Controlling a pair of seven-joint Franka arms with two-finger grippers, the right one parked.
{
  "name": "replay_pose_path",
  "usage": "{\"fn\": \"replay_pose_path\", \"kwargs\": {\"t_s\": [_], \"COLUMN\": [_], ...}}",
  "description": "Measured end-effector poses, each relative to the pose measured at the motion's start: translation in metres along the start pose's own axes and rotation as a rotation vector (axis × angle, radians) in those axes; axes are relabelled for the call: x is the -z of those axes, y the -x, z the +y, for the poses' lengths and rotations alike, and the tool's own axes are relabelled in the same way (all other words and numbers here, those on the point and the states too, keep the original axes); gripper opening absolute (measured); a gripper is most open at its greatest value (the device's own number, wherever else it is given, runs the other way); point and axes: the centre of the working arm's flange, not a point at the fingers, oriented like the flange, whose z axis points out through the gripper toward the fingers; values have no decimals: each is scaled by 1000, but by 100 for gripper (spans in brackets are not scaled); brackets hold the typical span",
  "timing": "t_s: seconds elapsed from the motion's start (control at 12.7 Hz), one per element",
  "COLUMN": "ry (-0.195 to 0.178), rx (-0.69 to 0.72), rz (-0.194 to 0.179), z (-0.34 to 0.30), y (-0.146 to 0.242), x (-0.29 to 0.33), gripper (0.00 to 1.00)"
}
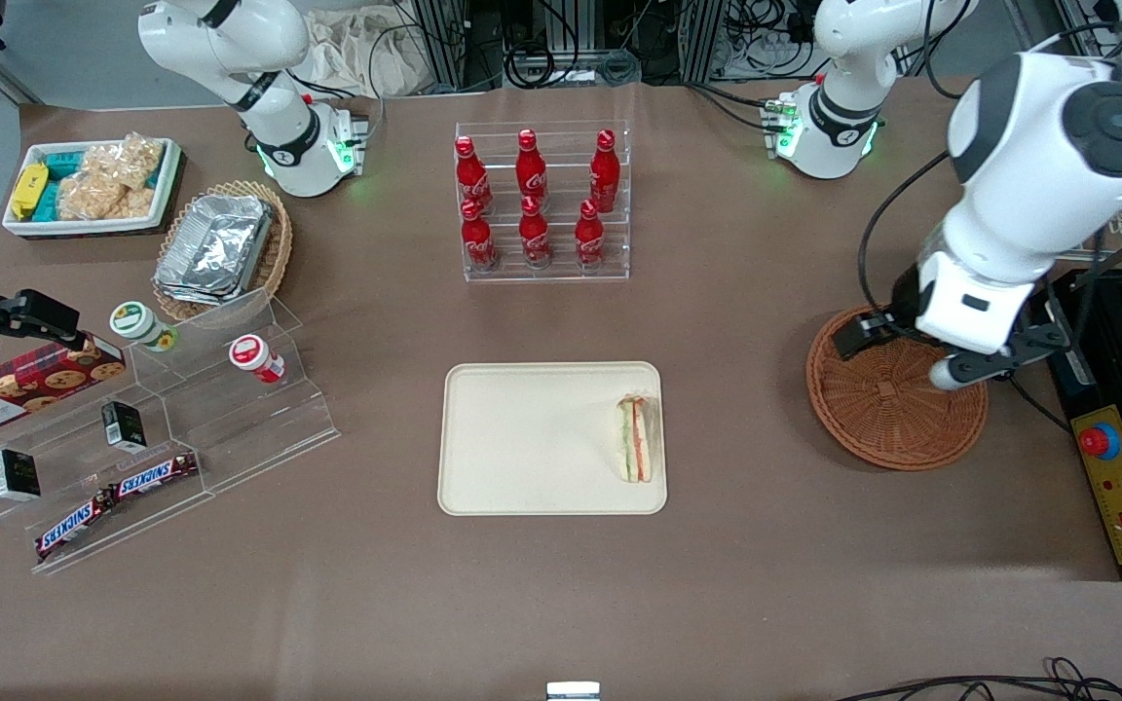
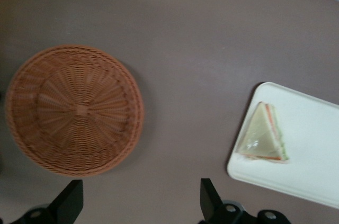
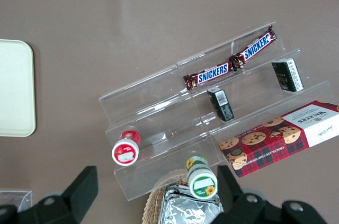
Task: Place sandwich from basket to tray
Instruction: 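Open the left gripper and raise it back over the basket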
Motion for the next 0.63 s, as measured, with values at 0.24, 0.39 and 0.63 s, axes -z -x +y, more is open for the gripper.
{"fn": "replay_pose_path", "kwargs": {"t_s": [0.24, 0.39, 0.63], "ry": [25, 15, -7], "rx": [-37, -99, -161], "rz": [-33, -60, -83], "z": [-71, -106, -118], "y": [-21, -26, -34], "x": [16, 20, 30], "gripper": [100, 100, 100]}}
